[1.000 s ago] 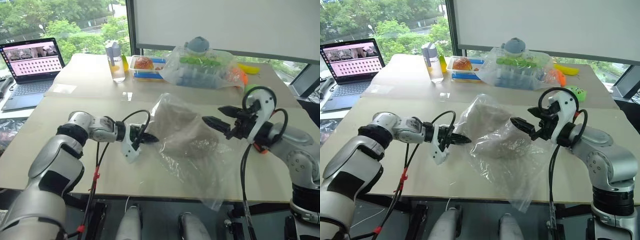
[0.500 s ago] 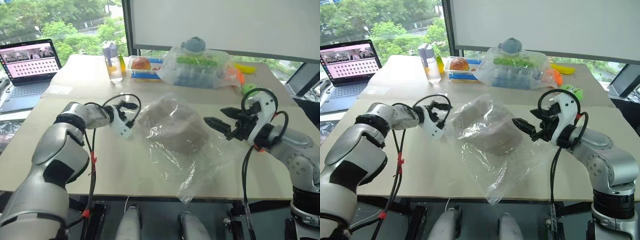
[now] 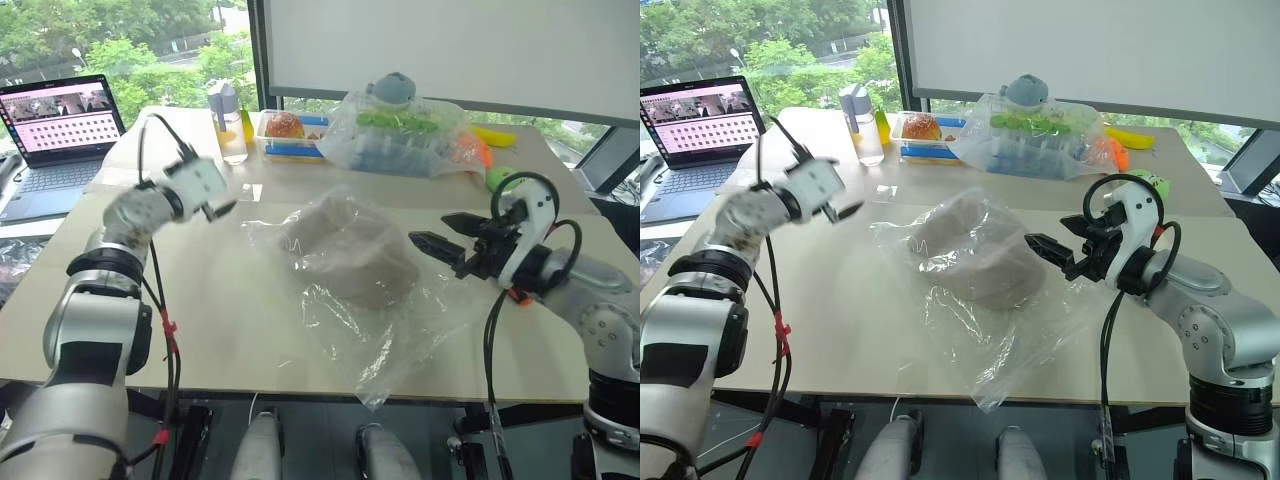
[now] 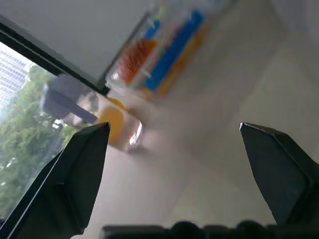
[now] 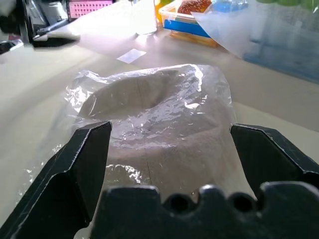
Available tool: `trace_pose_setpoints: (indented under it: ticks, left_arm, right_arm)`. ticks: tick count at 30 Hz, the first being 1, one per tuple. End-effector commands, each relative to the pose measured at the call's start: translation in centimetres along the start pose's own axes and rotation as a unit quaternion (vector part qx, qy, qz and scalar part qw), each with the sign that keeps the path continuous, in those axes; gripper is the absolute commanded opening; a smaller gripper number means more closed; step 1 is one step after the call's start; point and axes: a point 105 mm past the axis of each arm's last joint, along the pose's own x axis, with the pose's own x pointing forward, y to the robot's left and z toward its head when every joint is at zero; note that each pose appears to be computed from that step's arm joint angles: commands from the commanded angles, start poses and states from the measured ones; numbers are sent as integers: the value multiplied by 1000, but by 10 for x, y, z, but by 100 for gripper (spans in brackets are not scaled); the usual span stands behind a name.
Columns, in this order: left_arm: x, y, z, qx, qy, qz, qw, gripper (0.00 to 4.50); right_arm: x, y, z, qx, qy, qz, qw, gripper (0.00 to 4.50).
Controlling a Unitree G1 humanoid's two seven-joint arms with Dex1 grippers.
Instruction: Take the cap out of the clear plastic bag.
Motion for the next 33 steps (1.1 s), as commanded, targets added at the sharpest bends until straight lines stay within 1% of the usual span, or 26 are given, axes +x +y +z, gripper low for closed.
trace_pose_setpoints:
  ticks: [1, 2, 4, 5, 6, 7, 9, 10, 12, 13, 14, 16, 17, 18, 20, 23, 28, 29, 30, 31, 33]
  left_arm:
    - [2, -11, 83, -9, -160, -75, 984, 449]
    - [5, -32, 93, -47, -166, -134, 976, 449]
    - [3, -79, 105, -97, -168, -249, 949, 449]
    - [1, -96, 110, -121, -166, -286, 936, 449]
    - [0, -109, 113, -135, -165, -305, 928, 449]
    - [1, -121, 117, -132, -171, -319, 923, 449]
    - [9, -150, 124, -146, -184, -333, 913, 449]
    - [12, -163, 122, -149, -172, -346, 910, 449]
    - [19, -180, 108, -157, -130, -355, 912, 449]
    - [23, -185, 99, -177, -100, -351, 914, 449]
    - [26, -192, 86, -196, -62, -354, 912, 449]
    - [21, -213, 56, -190, 16, -386, 903, 449]
    - [21, -221, 40, -177, 47, -387, 904, 449]
    - [22, -226, 30, -168, 65, -385, 905, 449]
    - [32, -226, 16, -167, 93, -352, 916, 449]
    - [39, -228, 13, -172, 96, -343, 919, 449]
    - [44, -240, 11, -194, 95, -341, 915, 449]
    - [44, -242, 11, -195, 93, -343, 914, 449]
    - [45, -242, 11, -202, 90, -342, 914, 449]
    - [44, -244, 11, -205, 88, -345, 912, 396]
    - [45, -244, 10, -211, 86, -338, 913, 348]
  right_arm:
    - [-10, 5, 6, -13, -2, 19, 1000, 450]
    - [-10, 7, 6, -15, 1, 24, 1000, 450]
    - [-8, 8, 6, -17, 1, 27, 999, 450]
    - [-7, 8, 7, -18, 0, 27, 999, 450]
    - [-6, 8, 8, -18, -1, 26, 999, 450]
    - [-5, 8, 8, -20, -1, 24, 1000, 450]
    - [-7, 9, 10, -19, -7, 20, 1000, 450]
    - [-9, 10, 11, -19, -9, 19, 1000, 450]
    - [-11, 12, 10, -18, -11, 15, 1000, 450]
    - [-13, 13, 10, -17, -11, 12, 1000, 450]
    - [-14, 13, 9, -16, -11, 7, 1000, 450]
    - [-17, 13, 8, -14, -12, -2, 1000, 450]
    - [-18, 14, 8, -14, -12, -6, 1000, 450]
    - [-19, 15, 8, -13, -12, -8, 1000, 450]
    - [-21, 15, 7, -13, -6, -13, 1000, 450]
    - [-23, 16, 4, -21, 12, -15, 1000, 450]
    - [-29, 37, -10, -80, 95, 39, 991, 450]
    - [-32, 40, -15, -88, 115, 49, 988, 450]
    - [-36, 43, -23, -100, 149, 58, 982, 450]
    - [-40, 43, -29, -108, 177, 63, 976, 450]
    - [-45, 43, -34, -114, 201, 72, 970, 450]
